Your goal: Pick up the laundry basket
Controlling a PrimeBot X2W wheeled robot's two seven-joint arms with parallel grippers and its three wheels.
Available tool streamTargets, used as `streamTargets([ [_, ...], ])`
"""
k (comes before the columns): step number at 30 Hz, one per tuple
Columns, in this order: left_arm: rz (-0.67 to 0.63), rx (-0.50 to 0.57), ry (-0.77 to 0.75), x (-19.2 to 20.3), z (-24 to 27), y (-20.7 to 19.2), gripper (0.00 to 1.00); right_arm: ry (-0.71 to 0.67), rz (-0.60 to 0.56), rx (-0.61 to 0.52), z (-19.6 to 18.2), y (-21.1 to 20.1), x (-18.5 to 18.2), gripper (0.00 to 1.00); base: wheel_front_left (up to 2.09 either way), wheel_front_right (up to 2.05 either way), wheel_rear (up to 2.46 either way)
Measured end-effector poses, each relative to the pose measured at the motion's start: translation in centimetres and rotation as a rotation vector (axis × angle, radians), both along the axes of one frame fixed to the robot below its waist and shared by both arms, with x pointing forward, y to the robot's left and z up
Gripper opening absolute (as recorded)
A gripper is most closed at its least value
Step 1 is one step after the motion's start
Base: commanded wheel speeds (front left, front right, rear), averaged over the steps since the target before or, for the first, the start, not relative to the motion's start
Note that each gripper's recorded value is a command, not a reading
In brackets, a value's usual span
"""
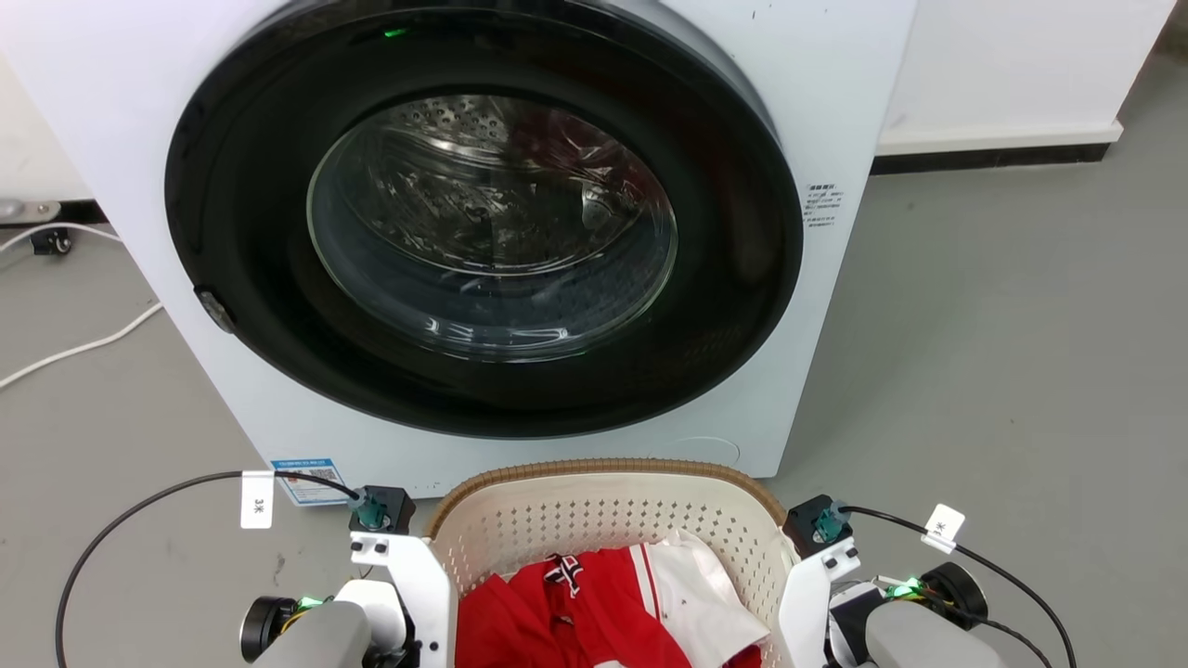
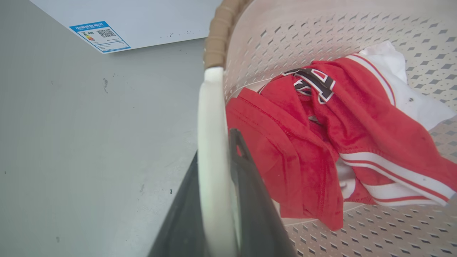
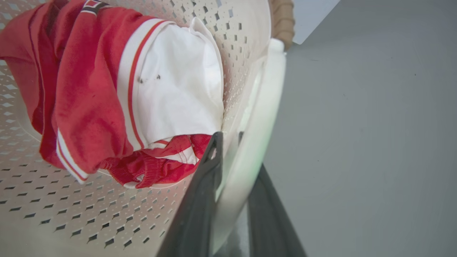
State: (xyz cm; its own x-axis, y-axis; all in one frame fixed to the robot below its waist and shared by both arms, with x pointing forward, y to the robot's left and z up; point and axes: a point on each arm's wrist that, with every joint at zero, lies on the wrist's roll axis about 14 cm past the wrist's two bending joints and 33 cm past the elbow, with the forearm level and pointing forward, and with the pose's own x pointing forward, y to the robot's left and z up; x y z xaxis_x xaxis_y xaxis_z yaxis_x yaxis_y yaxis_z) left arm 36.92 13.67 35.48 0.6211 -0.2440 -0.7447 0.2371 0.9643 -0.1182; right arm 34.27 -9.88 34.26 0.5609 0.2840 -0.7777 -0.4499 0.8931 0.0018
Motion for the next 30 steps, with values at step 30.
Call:
streamTargets([
  [30,-0.001,-0.014,0.010,-1.5,-0.2,-0.1,0.00,-0.007,-0.012,0.006,0.0,-0.3,-1.2,0.00,0.00,0.00,0.00],
])
